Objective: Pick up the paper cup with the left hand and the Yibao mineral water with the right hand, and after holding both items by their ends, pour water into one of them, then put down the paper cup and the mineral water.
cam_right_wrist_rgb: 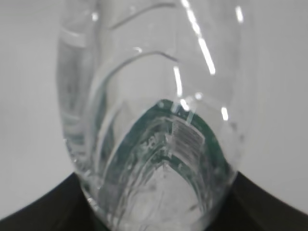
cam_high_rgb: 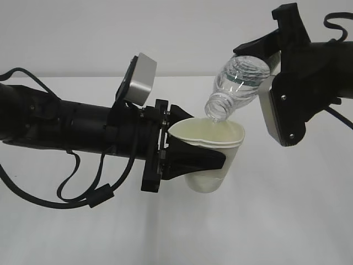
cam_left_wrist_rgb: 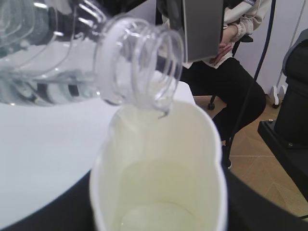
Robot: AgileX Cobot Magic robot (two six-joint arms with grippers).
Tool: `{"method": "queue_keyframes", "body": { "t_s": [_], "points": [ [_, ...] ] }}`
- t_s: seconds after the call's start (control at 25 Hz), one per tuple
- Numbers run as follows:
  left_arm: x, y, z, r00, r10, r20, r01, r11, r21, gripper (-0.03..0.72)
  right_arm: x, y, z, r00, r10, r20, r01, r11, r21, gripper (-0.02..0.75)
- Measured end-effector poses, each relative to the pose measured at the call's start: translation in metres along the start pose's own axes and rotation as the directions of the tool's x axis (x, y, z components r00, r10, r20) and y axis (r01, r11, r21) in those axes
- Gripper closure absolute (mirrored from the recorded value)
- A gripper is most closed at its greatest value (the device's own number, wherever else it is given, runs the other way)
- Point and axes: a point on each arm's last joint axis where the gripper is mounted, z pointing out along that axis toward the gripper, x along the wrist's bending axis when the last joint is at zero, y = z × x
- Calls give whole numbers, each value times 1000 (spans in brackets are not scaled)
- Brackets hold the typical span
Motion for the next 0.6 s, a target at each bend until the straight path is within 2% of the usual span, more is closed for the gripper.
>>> {"method": "queue_keyframes", "body": {
  "t_s": [0.6],
  "points": [
    [0, 0, 0, 1000, 0, 0, 0, 1000, 0, 320, -1, 1, 0, 1000, -4, 7, 4, 1000, -6, 294]
  ]
}}
